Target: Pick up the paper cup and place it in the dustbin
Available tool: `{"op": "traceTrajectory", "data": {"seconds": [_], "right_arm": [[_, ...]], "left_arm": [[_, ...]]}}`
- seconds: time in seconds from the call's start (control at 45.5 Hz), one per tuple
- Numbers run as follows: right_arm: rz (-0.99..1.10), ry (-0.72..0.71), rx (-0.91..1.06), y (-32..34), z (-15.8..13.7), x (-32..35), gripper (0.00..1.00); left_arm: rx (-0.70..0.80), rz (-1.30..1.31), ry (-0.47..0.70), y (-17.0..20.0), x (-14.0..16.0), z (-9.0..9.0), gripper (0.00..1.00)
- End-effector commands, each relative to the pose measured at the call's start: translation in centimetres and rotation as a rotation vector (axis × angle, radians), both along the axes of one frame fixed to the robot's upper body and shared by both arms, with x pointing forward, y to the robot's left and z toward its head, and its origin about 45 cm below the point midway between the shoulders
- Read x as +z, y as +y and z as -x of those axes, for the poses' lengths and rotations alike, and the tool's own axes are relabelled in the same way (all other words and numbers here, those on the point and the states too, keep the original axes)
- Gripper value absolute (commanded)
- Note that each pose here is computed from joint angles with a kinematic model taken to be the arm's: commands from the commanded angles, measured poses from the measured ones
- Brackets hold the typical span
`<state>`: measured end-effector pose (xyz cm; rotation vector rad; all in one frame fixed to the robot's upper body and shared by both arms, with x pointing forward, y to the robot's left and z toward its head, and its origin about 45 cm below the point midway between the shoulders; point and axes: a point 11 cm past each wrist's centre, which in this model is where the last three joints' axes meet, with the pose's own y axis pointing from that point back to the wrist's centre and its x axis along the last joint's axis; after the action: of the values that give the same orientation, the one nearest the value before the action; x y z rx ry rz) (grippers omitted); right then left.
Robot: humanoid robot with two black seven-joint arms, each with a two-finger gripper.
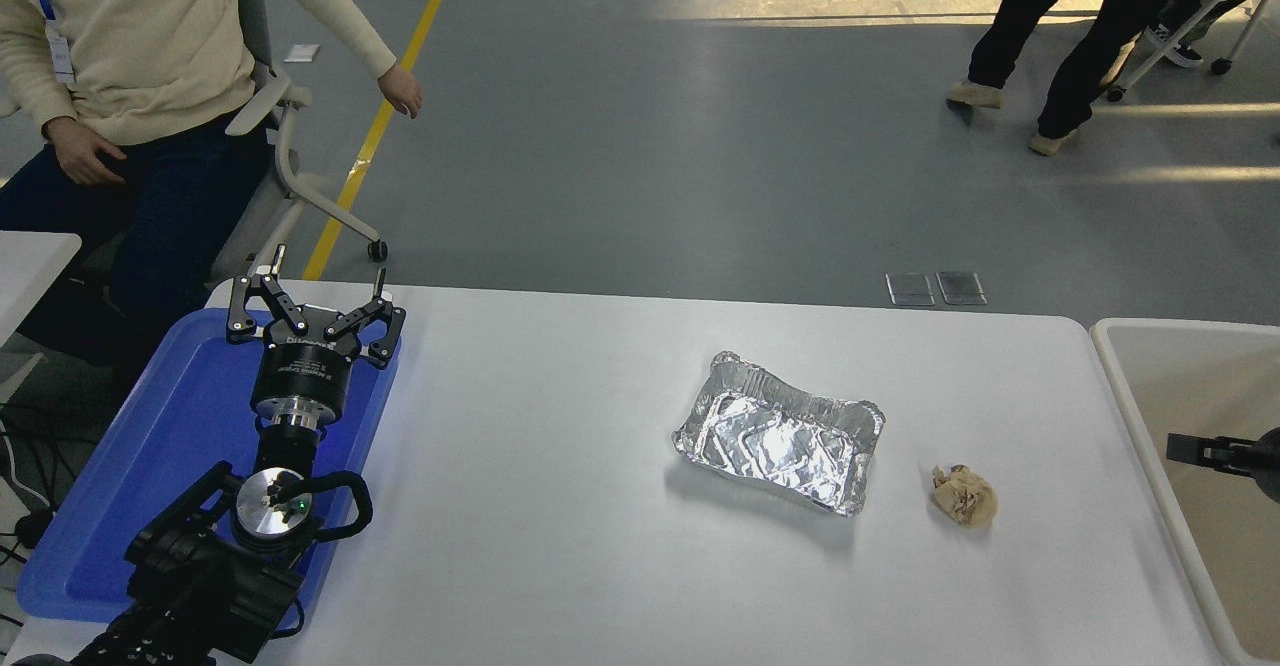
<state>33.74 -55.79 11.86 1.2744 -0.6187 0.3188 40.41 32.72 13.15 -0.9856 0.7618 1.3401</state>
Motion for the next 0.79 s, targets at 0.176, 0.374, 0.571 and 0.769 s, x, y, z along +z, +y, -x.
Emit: {"op": "traceTrajectory", "data": {"seconds": [0.176,0.374,0.571,0.769], "right_arm": [[-0.064,-0.054,0.007,2.2,-2.7,1.2,1.0],[-0.099,-0.089,-0.001,3.1,-3.7,1.6,1.0],[-0.14,-0.114,0.016,4.8,-5.4,2.6,1.0],[-0.192,-0.106,0.035,6.7,-6.2,3.1,1.0]], "left_arm": [[0.0,0.0,0.001,0.0,-0.1,0.0,1.0],[0.0,0.0,0.001,0.0,-0.1,0.0,1.0],[0.0,0.0,0.001,0.0,-0.1,0.0,1.0],[0.0,0.0,0.001,0.0,-0.1,0.0,1.0]]}}
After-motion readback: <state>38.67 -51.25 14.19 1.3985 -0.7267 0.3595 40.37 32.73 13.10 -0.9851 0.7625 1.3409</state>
